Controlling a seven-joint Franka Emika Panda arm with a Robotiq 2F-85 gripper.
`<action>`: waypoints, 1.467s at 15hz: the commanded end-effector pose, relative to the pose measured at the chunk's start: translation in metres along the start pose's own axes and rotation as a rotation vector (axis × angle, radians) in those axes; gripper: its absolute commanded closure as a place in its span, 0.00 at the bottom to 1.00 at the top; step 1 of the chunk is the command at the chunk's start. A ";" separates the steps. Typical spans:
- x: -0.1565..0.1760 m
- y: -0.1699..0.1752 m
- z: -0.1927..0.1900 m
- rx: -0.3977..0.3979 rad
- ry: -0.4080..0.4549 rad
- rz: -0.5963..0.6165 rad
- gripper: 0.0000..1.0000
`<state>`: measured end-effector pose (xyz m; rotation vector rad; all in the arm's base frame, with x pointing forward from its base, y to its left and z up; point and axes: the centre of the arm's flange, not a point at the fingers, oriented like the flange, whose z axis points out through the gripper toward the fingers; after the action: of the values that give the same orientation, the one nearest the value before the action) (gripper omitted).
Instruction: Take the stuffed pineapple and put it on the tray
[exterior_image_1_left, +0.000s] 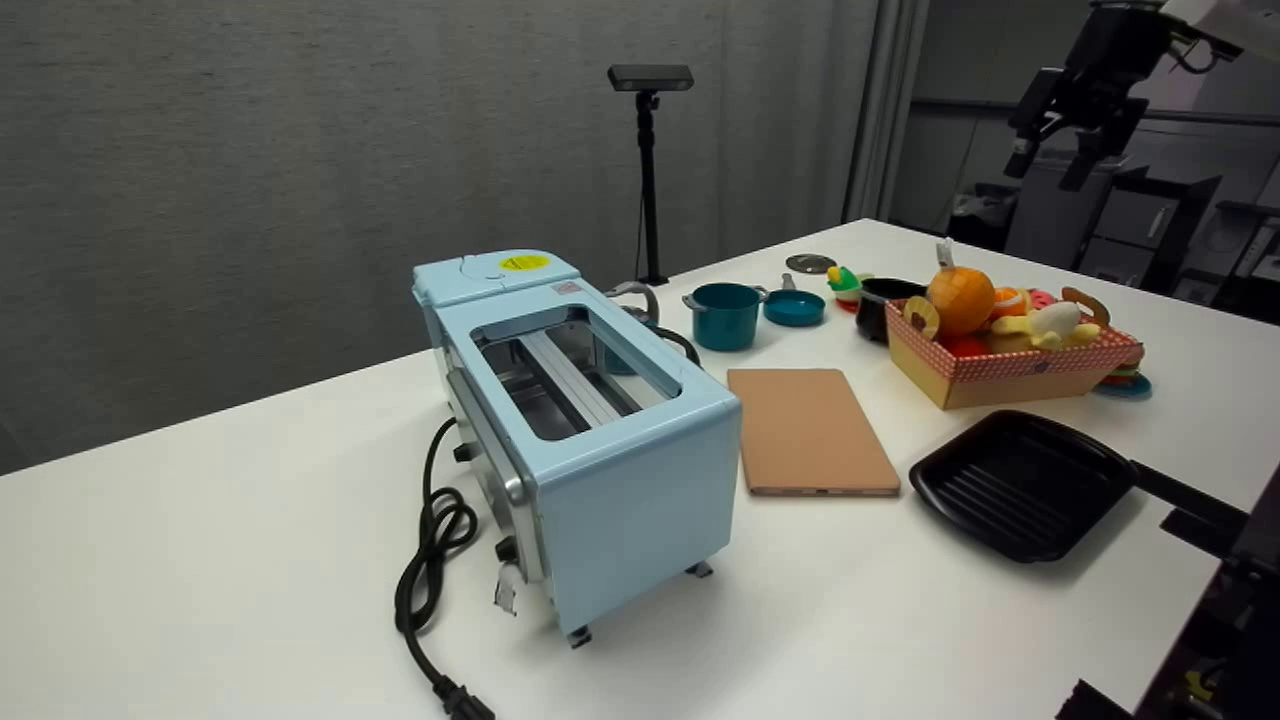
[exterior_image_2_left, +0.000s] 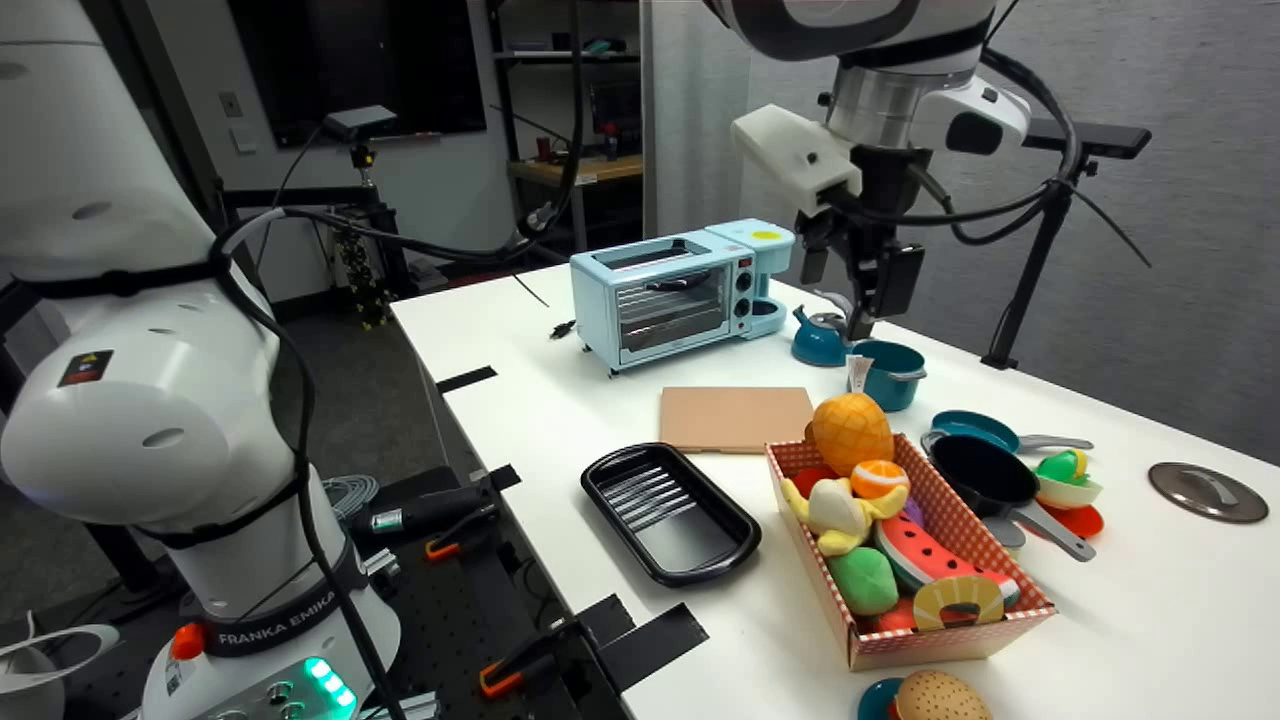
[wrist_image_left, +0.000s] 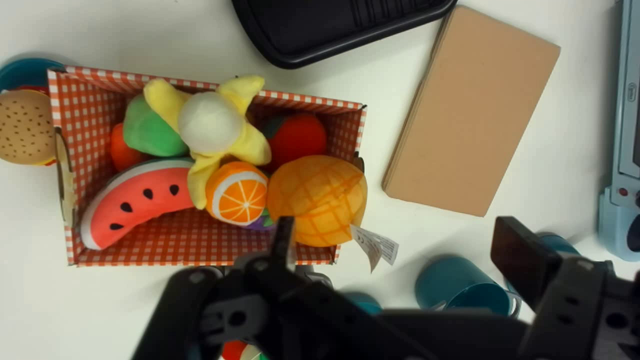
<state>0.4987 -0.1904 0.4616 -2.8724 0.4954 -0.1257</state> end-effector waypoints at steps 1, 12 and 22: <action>0.046 -0.014 0.007 0.005 -0.009 0.016 0.00; 0.070 -0.027 0.066 -0.031 -0.095 0.017 0.00; 0.092 -0.037 0.101 -0.028 -0.135 0.026 0.00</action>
<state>0.5974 -0.1647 0.3756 -2.9097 0.4830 0.0551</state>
